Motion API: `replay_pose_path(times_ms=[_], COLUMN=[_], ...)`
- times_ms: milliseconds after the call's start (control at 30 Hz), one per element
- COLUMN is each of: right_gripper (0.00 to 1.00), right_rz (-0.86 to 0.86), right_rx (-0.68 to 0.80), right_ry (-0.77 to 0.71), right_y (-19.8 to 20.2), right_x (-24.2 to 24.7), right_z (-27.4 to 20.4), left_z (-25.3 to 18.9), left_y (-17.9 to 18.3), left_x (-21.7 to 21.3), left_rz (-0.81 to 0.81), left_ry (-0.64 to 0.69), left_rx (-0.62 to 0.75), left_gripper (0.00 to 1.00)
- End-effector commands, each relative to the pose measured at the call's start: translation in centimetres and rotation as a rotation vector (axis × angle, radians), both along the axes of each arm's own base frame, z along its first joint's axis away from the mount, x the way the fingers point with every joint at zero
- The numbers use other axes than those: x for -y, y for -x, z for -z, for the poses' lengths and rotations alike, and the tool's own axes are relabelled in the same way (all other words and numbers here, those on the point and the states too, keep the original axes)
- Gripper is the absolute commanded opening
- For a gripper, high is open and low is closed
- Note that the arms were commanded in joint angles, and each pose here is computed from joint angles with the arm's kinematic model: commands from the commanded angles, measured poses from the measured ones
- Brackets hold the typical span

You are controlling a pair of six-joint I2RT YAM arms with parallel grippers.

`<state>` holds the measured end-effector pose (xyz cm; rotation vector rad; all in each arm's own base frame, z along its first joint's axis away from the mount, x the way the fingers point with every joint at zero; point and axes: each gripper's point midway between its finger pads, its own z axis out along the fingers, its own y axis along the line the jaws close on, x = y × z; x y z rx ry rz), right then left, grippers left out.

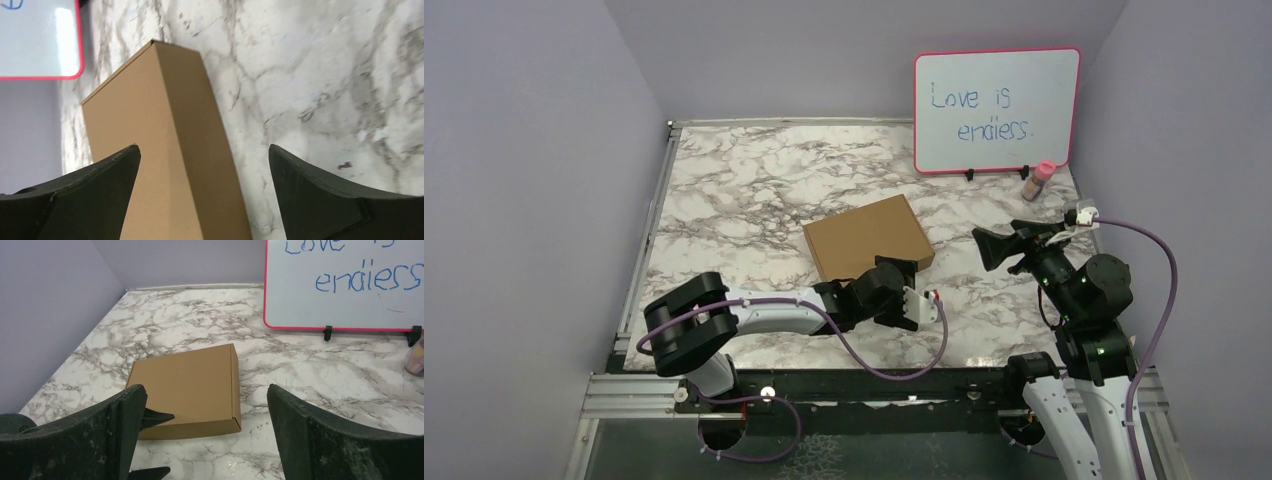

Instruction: Fold the paper box

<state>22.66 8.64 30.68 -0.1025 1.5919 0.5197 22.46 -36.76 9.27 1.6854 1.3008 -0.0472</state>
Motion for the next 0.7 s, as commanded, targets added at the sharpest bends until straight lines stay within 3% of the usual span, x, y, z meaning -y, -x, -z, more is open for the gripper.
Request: replay_pose_path(times_ms=[0,333,533,667], right_gripper=[0.96,0.96,0.97,0.97], right_rz=[0.053,0.108,0.148,0.185], right_rx=[0.019,0.018,0.020,0.027], right_ry=[0.008,0.015,0.021,0.023], right_y=[0.2,0.2,0.6,1.0], right_x=[1.0,2.0,2.7,3.4], right_z=[-0.8,-0.5,-0.3,-0.2], left_z=[-1.4,-6.4,-9.1,-11.8], left_y=[2.3,-5.2,-11.6,-15.5], left_x=[1.8,0.4,-4.3,-8.8], left_rz=[0.005,-0.333,-0.591,-0.762], left_ry=[0.082,0.313,0.498,0.713], left_rx=[-0.138,-0.226,-0.301,-0.387], left_gripper=[0.99,0.99,0.99,0.99])
